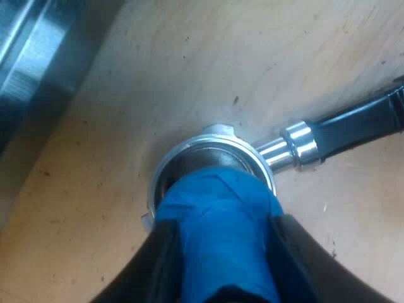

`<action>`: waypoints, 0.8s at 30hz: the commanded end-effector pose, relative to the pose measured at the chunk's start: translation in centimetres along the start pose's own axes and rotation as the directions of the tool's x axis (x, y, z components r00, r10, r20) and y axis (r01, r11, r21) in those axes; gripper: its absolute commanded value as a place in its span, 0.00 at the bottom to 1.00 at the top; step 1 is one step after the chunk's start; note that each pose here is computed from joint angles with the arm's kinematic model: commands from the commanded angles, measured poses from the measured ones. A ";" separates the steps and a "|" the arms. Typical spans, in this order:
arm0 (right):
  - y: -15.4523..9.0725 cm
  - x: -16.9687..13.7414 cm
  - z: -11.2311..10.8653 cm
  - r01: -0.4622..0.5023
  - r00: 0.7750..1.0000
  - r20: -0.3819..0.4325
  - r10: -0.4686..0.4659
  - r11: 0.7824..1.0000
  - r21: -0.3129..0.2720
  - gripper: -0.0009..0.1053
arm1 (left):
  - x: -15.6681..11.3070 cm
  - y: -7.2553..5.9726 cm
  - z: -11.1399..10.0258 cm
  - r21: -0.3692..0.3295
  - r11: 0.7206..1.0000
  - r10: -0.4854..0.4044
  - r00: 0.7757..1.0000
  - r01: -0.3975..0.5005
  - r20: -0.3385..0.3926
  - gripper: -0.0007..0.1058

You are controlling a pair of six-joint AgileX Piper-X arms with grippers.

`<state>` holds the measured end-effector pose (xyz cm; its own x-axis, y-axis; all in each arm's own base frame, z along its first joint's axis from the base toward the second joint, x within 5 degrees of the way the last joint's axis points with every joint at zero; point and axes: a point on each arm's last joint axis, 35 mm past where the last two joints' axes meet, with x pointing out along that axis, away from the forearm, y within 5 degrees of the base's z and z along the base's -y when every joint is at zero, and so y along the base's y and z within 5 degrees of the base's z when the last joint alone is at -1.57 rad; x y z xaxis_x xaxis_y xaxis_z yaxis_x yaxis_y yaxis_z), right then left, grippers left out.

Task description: Grind coffee beans and then tamp

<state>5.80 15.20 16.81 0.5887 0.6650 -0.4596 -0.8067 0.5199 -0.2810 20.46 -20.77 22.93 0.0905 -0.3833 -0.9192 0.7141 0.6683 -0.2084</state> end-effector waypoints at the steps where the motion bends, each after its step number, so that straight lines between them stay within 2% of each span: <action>1: -0.1 -0.1 0.2 0.004 1.000 0.016 -0.004 1.000 0.000 0.78 | -0.2 -0.2 0.5 0.018 1.000 -0.013 0.999 0.013 0.035 0.01; 5: -0.1 -0.1 0.2 0.004 1.000 0.016 -0.004 1.000 0.000 0.78 | -0.2 -0.3 0.5 0.020 0.998 -0.056 0.998 0.056 0.035 0.01; 16: -0.1 -0.1 0.2 0.004 1.000 0.016 -0.004 1.000 0.000 0.78 | 1.7 0.1 0.5 0.003 0.999 -0.044 0.999 0.044 -0.026 0.01; 24: -0.1 -0.1 0.2 0.004 1.000 0.016 -0.004 1.000 0.000 0.78 | 1.8 0.1 0.5 0.003 0.999 -0.041 0.999 0.041 -0.027 0.01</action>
<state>5.80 15.20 16.81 0.5887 0.6650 -0.4596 -0.8067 0.5199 -0.2810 21.05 -21.54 21.06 0.0323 -0.3866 -0.9217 0.7103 0.6577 -0.2510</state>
